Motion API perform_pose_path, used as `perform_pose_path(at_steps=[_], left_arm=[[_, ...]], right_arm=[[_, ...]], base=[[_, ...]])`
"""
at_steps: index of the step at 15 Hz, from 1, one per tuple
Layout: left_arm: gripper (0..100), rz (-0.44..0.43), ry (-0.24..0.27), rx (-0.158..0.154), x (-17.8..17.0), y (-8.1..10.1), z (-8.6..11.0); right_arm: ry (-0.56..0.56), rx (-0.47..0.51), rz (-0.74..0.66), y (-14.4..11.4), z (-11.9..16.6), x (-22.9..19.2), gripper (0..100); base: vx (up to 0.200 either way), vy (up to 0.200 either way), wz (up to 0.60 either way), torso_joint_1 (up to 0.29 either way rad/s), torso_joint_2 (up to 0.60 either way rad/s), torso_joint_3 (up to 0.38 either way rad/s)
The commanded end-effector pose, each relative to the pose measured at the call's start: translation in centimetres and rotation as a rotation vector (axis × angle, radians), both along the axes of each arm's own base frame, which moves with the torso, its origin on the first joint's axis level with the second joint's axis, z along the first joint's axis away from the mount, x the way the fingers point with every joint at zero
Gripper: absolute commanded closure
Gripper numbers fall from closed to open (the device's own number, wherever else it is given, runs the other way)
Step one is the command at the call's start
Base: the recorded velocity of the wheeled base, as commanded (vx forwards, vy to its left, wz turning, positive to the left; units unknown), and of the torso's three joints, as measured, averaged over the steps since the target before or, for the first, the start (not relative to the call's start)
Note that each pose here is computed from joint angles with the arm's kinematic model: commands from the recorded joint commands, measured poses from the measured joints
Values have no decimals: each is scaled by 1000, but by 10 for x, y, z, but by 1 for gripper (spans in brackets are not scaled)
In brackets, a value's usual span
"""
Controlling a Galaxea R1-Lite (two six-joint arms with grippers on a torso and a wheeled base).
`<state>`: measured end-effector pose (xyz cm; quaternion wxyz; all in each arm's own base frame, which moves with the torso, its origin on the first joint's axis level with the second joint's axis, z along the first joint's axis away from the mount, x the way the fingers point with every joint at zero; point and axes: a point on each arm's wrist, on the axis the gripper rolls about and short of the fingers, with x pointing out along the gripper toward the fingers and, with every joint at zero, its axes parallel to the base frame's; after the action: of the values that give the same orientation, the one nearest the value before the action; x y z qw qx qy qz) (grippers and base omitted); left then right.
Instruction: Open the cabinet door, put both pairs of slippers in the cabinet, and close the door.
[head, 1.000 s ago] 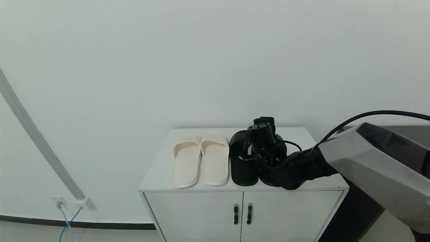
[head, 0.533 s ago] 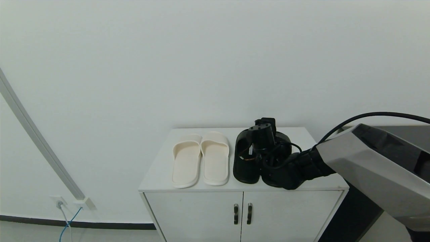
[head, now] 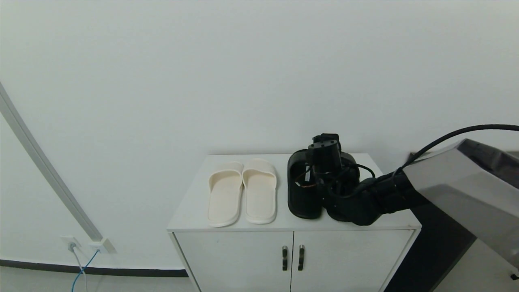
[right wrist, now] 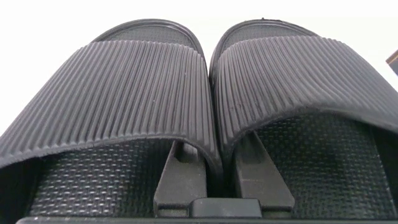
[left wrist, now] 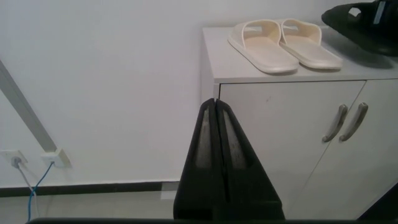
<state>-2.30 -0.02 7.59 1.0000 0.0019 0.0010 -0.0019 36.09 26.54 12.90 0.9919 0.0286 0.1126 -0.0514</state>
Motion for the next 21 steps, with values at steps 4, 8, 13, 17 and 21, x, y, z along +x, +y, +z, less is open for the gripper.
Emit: perform_pose_path(at_steps=[4,8,13,17,21], left_arm=[[100,1,1,1,0,0,0],[100,1,1,2,0,0,0],[100,1,1,1,0,0,0],[100,1,3,2,0,0,0],[100,1,0,1,0,0,0]], right_arm=[[12,36,305,-27,55,-83,100],[35,69,702,-64,71,-167,100],[12,-14,903,-93,60,-209,100],[-89,-102,986,-89,32,-206,100],[-89,-97,990,-89,31,-206,100]], base=[[0,0,0,0,0,0],[0,0,0,0,0,0],[0,0,0,0,0,0],[0,0,0,0,0,0],[0,0,0,0,0,0]])
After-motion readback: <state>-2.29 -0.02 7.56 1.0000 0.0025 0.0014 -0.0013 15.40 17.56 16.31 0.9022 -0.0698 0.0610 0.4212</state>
